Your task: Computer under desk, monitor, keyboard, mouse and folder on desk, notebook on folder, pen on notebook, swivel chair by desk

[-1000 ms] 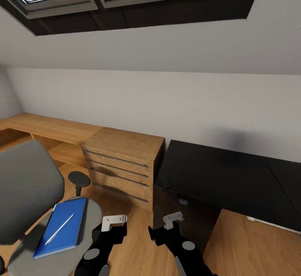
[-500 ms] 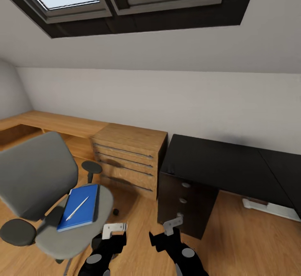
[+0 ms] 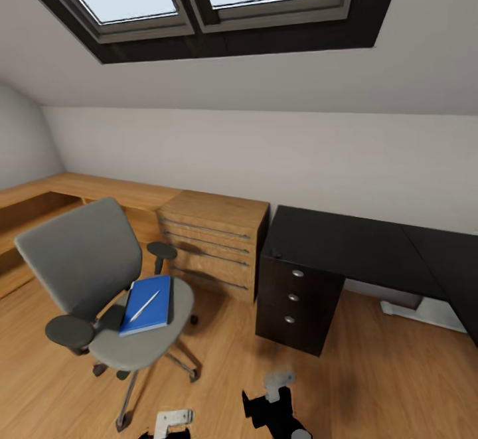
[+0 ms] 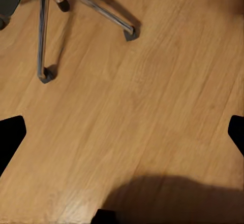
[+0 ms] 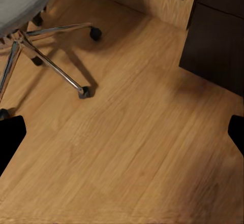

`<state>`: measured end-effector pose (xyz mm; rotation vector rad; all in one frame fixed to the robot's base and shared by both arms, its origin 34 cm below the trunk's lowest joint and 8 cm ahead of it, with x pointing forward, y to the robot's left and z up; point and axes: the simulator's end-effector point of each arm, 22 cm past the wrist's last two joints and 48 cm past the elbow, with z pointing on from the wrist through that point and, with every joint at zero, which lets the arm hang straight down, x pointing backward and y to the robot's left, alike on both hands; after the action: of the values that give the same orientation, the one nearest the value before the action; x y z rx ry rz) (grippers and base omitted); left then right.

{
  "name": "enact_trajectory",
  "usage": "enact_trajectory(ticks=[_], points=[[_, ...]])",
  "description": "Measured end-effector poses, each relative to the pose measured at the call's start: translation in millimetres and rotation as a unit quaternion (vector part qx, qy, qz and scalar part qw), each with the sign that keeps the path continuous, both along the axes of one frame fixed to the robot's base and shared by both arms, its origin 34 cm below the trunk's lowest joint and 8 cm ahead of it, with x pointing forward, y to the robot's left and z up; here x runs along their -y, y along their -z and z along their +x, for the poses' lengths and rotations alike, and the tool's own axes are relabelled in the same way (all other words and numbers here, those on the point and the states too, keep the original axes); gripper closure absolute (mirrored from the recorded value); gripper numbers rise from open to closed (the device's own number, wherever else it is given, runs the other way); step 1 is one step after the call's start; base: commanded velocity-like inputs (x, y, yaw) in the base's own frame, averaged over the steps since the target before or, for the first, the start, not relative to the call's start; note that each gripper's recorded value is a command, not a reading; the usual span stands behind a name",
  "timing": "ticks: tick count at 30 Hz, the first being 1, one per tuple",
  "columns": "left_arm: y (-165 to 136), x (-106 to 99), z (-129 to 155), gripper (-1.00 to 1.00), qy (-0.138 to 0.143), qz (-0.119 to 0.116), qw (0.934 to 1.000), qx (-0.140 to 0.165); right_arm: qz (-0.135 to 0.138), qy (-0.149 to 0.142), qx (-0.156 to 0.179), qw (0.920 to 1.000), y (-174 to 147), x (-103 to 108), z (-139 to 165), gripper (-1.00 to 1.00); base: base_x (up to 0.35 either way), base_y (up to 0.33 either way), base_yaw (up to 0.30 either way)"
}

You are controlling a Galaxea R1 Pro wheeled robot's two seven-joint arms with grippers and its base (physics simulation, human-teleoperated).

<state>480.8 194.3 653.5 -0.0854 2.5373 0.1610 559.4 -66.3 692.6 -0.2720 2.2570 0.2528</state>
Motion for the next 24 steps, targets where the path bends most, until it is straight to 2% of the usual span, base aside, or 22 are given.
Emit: enact_trajectory(ticks=[5, 11, 15, 16, 17, 19, 24], points=[[18, -9, -12, -1.0, -0.017, 0.003, 0.9996, 0.021, -0.004, 0.001, -0.008, 1.0, 32, 7, -28, -1.0, -0.334, 0.121, 0.0], [24, -13, -19, -1.0, -0.022, 0.005, 0.9994, 0.025, -0.006, 0.004, -0.007, 1.0, 52, 16, -51, -1.0, -0.334, 0.12, 0.0], [35, -17, -32, -1.0, -0.023, 0.011, 0.9996, 0.011, -0.012, 0.009, -0.014, 0.9998, 64, 23, -65, -1.0, -0.334, 0.108, 0.0], [49, -22, -50, -1.0, -0.022, 0.019, 0.9995, -0.012, -0.018, 0.014, -0.022, 0.9995, 74, 30, -77, -1.0, -0.334, 0.081, 0.0], [49, -22, -51, -1.0, -0.022, 0.02, 0.9995, -0.012, -0.019, 0.014, -0.023, 0.9995, 74, 30, -77, -1.0, -0.334, 0.065, 0.0], [57, -25, -62, -1.0, -0.02, 0.024, 0.9992, -0.026, -0.019, 0.017, -0.016, 0.9995, 75, 33, -79, -1.0, -0.328, 0.037, 0.0], [64, -28, -73, -1.0, -0.019, 0.029, 0.9987, -0.038, -0.019, 0.022, 0.006, 0.9995, 71, 42, -76, -1.0, -0.224, -0.064, 0.0]])
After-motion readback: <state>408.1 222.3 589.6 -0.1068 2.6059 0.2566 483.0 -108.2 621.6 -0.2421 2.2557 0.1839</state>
